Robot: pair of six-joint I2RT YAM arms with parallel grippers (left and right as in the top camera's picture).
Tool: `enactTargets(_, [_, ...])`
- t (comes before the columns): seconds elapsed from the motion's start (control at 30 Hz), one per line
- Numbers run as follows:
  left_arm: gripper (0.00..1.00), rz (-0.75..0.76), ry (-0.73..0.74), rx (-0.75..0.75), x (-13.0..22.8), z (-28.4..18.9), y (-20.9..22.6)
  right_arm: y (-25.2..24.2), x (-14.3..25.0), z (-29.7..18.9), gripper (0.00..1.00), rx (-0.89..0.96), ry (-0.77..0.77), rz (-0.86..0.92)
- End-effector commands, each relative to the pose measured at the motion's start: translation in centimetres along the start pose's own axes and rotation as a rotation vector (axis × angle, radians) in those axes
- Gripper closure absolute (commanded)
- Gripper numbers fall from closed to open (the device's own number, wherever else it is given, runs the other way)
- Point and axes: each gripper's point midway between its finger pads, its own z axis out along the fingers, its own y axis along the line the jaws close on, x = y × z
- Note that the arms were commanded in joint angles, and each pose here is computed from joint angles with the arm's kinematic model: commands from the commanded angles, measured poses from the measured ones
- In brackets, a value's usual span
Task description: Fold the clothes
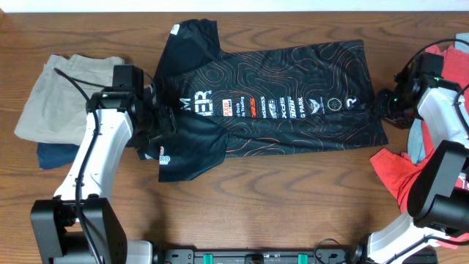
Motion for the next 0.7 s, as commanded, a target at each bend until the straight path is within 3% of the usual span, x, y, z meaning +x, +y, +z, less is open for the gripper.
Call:
enactTargets(0.0, [0.3, 0.016, 0.062, -0.006, 1.8, 0.6, -0.3, -1.7, 1.0, 0.8, 0.49, 0.105, 0.022, -0.008])
enactTargets(0.37, [0.29, 0.245, 0.165, -0.02, 8.0, 5.2, -3.3, -3.6, 5.2, 4.6, 0.58, 0.14, 0.068, -0.004])
enactTargets(0.53, [0.29, 0.342, 0.161, -0.004, 9.5, 6.8, -5.1, -3.8, 6.0, 5.2, 0.64, 0.141, 0.075, 0.001])
enactTargets(0.67, [0.28, 0.397, 0.159, -0.026, 10.2, 8.1, -5.6, -3.8, 6.2, 5.2, 0.63, 0.143, 0.082, 0.008])
